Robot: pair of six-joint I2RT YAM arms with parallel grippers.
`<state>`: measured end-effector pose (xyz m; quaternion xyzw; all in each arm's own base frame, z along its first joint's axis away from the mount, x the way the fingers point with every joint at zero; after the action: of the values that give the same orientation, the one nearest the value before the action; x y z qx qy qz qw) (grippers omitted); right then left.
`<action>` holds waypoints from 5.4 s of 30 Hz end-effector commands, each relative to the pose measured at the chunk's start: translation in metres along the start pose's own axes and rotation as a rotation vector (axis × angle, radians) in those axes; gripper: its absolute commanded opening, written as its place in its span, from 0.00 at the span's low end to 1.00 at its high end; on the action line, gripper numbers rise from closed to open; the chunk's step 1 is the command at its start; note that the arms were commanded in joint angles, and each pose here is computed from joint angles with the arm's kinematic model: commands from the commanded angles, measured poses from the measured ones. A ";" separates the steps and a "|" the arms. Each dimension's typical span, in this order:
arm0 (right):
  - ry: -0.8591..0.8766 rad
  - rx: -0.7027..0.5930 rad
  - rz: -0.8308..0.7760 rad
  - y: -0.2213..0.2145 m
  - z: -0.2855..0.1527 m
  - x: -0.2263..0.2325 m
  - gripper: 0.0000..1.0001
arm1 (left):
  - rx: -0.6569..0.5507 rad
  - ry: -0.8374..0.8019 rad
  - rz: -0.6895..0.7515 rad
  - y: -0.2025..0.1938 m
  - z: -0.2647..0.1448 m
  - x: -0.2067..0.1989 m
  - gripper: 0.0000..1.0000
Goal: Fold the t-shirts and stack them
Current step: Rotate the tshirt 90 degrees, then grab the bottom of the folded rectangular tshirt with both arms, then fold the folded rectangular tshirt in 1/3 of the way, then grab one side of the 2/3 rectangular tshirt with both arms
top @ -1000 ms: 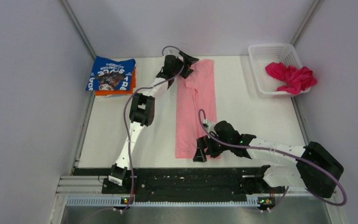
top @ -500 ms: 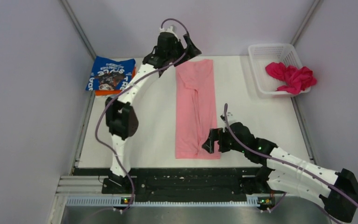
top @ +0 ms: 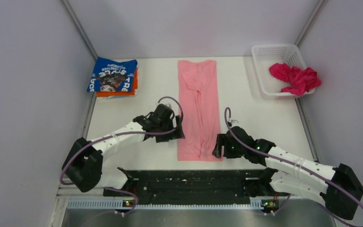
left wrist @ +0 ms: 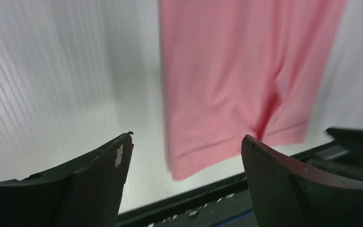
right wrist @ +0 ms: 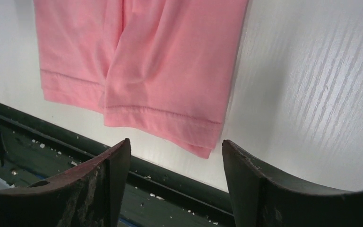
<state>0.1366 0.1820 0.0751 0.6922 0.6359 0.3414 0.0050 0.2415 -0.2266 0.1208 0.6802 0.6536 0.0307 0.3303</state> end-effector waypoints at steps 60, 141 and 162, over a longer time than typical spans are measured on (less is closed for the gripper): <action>0.149 0.110 0.044 -0.022 -0.012 0.022 0.00 | 0.284 -0.085 0.071 -0.119 -0.024 -0.020 0.00; 0.147 -0.156 0.232 0.133 0.074 -0.023 0.87 | 0.114 -0.114 -0.169 0.041 0.076 0.044 0.72; 0.080 -0.091 0.270 0.113 0.097 -0.030 0.35 | 0.218 -0.099 -0.193 0.012 0.101 0.050 0.00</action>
<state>0.2812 0.1706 0.0413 0.7561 0.5184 0.3980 -0.0340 0.3099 -0.2203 0.0394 0.6402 0.7010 -0.1008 0.2976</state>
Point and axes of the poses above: each gripper's point midway between its finger pads, its own z axis out along the fingers, its own x axis along the line the jaws close on, y = z × x, the point moved 2 cm from there along -z, back along the fingers, and after that the axes turned 8 degrees about z, right-handed, at the moved point
